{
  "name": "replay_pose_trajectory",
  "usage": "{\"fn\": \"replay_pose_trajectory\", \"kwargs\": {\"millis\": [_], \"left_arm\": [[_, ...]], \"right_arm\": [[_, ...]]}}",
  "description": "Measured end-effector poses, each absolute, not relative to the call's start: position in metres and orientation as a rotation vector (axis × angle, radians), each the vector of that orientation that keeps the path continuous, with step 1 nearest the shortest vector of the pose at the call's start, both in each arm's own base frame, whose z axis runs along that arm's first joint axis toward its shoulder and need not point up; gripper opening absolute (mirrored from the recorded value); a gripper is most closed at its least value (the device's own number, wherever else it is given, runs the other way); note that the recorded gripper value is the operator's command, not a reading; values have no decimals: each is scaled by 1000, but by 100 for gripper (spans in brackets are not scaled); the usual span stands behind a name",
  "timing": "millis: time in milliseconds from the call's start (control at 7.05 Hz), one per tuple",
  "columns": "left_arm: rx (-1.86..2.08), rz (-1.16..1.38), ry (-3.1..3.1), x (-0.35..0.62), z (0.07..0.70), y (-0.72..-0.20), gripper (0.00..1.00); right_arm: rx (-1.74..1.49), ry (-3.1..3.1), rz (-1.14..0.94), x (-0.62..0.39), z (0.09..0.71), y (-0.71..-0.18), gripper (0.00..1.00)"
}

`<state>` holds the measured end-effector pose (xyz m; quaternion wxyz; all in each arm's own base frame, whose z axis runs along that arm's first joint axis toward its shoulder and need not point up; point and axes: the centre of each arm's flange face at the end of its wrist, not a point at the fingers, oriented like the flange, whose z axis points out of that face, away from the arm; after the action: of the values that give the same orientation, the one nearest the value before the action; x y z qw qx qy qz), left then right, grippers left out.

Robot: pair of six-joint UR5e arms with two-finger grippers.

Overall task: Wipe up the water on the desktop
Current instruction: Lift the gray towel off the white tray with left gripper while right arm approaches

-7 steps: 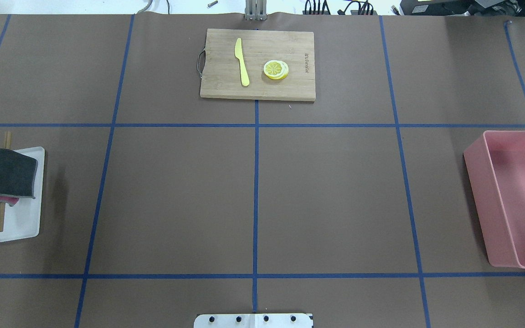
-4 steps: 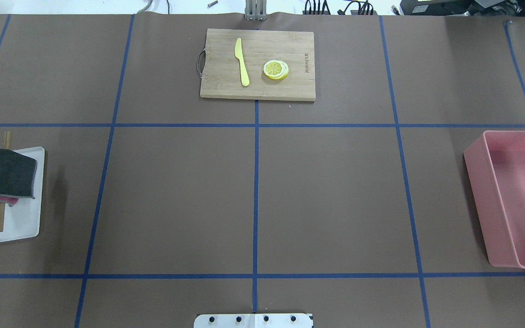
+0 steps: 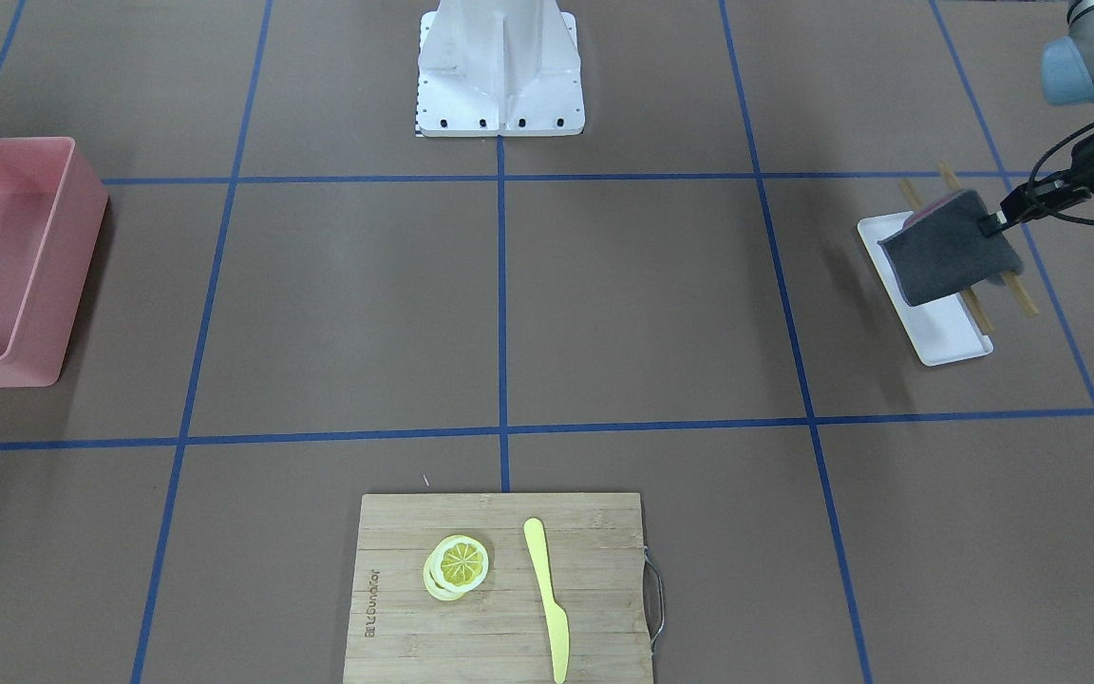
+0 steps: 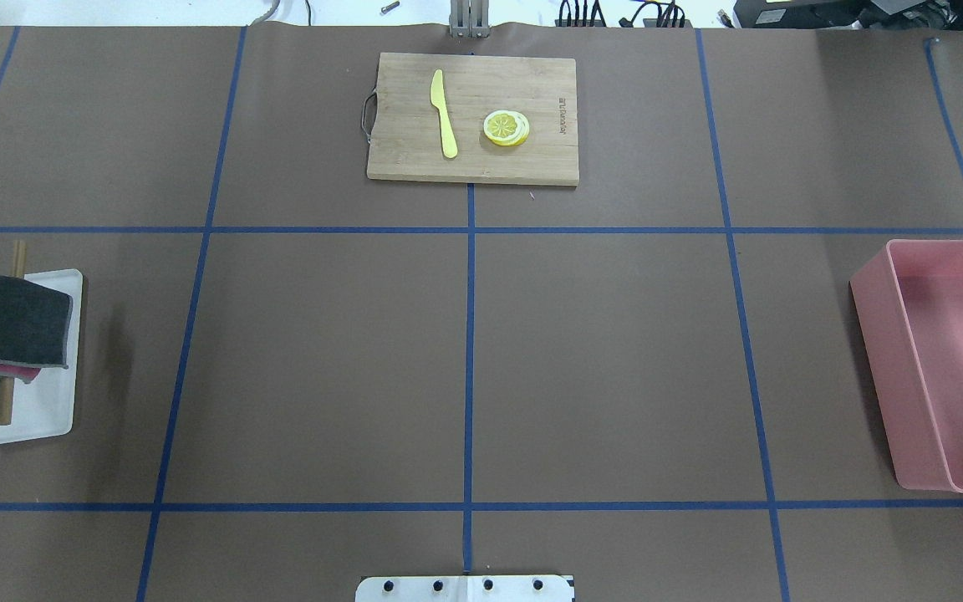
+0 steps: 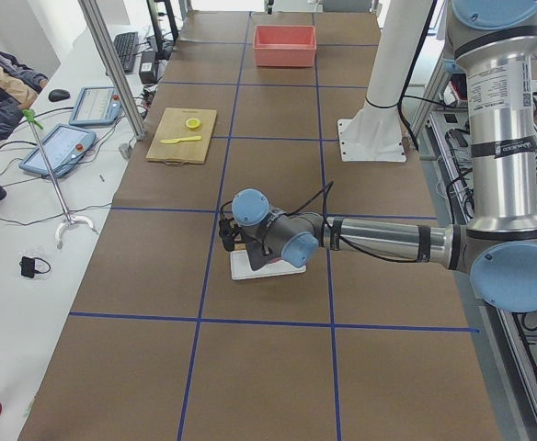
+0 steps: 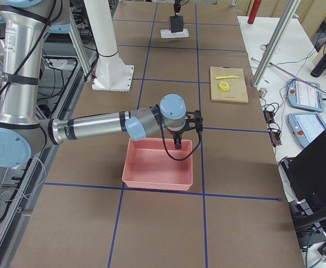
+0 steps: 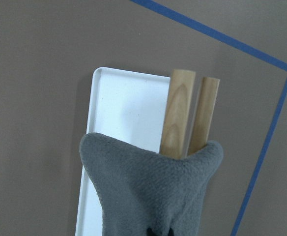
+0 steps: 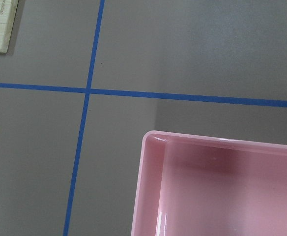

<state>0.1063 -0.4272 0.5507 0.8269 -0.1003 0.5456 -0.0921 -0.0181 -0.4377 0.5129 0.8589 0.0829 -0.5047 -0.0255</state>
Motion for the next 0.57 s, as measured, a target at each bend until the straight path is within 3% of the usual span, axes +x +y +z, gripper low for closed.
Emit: {"fn": "replay_pose_trajectory", "kwargs": {"millis": [284, 567], "left_arm": [[-263, -192, 1280, 104, 489, -443, 0], [-312, -290, 1354, 130, 357, -506, 0]], "right_arm": [[191, -1053, -69, -35, 492, -454, 100], [214, -1046, -70, -88, 437, -476, 100]]}}
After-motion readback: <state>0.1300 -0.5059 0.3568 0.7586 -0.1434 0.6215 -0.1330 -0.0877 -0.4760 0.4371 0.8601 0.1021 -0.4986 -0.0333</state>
